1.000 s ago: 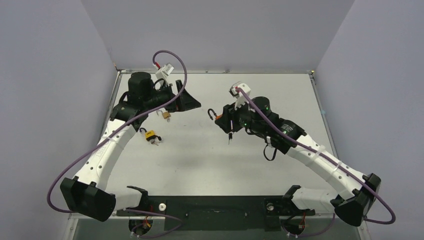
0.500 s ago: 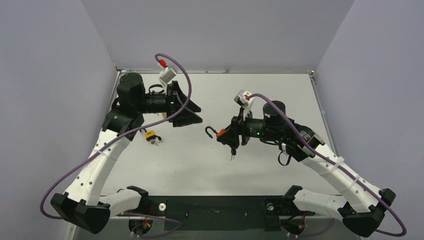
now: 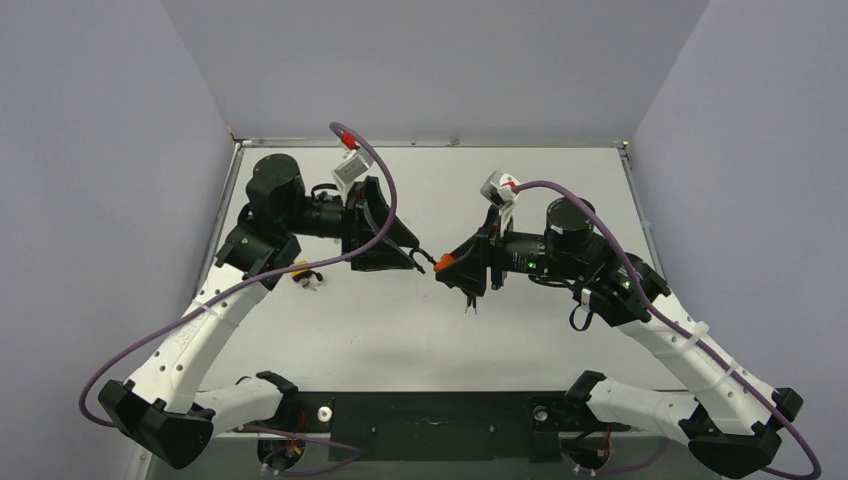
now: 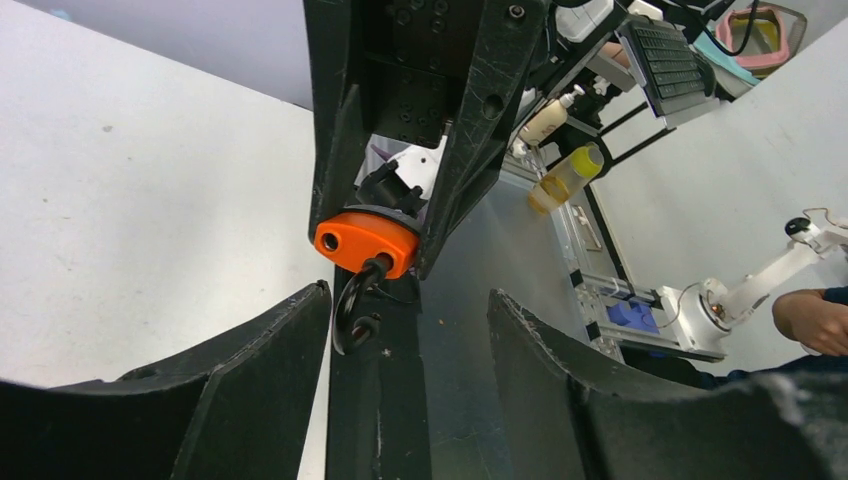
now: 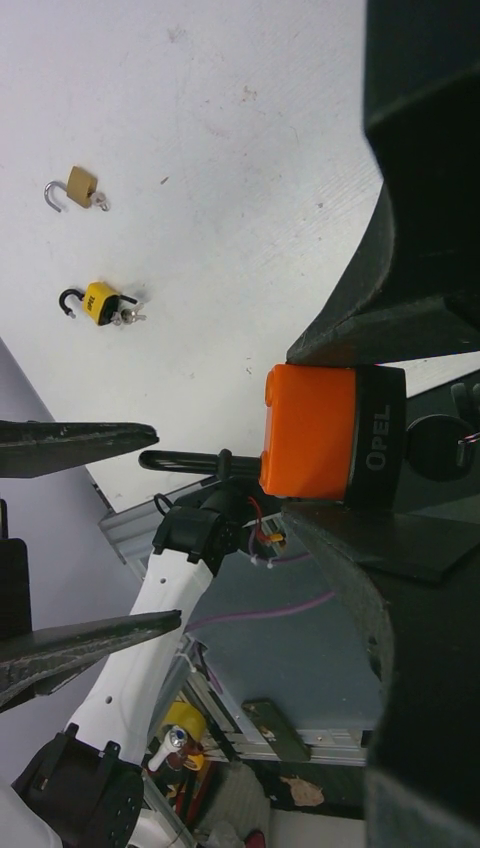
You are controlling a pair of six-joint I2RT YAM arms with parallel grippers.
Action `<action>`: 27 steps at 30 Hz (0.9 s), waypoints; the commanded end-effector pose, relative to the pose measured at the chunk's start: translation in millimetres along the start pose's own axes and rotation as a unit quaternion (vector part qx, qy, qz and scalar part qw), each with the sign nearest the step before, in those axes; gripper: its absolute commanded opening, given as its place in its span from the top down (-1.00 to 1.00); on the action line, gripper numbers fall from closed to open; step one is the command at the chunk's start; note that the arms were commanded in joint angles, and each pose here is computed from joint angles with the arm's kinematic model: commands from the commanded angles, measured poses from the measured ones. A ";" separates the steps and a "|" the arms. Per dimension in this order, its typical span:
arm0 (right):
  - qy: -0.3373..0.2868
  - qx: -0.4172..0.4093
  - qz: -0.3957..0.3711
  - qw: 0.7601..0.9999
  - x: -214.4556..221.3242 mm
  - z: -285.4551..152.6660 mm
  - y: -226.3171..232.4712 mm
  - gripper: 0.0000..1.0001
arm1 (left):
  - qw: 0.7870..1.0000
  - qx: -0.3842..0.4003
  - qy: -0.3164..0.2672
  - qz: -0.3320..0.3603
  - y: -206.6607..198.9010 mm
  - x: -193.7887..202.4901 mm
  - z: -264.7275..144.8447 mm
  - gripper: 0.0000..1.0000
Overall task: Lock with the key
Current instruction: Pick up the lock from the center of the board, then lock the lock.
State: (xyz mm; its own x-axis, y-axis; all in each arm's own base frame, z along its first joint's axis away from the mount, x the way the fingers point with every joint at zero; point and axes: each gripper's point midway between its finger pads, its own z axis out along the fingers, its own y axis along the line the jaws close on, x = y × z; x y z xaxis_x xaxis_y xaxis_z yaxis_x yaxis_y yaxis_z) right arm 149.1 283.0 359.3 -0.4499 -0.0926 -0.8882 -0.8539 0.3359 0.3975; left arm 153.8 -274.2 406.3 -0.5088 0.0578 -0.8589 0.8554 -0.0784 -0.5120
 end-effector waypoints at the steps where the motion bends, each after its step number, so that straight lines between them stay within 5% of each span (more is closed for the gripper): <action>1: -0.064 -0.028 -0.032 0.997 -40.8 -12.0 23.7 1.00 | 1.000 0.020 0.009 0.020 -6.6 3.0 7.7 -0.11; 13: -0.060 -0.012 -0.032 0.998 -37.4 -9.0 17.9 1.00 | 1.000 0.010 0.028 0.008 -3.7 18.6 13.6 0.27; 15: -0.056 -0.012 -0.032 0.998 -35.2 -7.4 17.5 1.00 | 1.000 0.007 0.028 0.007 -2.6 18.1 14.0 0.38; 19: -0.054 -0.010 -0.033 0.998 -33.9 -6.3 16.6 1.00 | 1.000 -0.007 0.028 -0.005 6.8 19.5 15.9 0.95; 22: -0.046 -0.006 -0.032 0.998 -28.6 -1.6 13.4 0.99 | 0.999 -0.022 0.021 -0.019 13.3 17.4 17.8 1.00; 24: -0.046 0.006 -0.032 0.998 -26.4 1.1 8.4 0.70 | 0.999 -0.038 0.000 -0.031 19.6 8.3 20.5 1.00; 27: -0.064 0.052 -0.039 0.996 -31.2 2.3 -8.5 -0.27 | 0.995 -0.072 -0.041 -0.053 29.3 -9.0 22.2 1.00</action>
State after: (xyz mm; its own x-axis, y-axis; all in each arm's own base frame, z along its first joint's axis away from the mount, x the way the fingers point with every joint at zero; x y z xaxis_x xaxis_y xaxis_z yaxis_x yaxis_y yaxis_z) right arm 148.5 285.0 362.1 -0.4229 -0.0978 -0.9009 -0.8615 0.3517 0.3663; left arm 152.5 -290.9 381.8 -0.5858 0.1096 -0.8030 0.8058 -0.0279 -0.5916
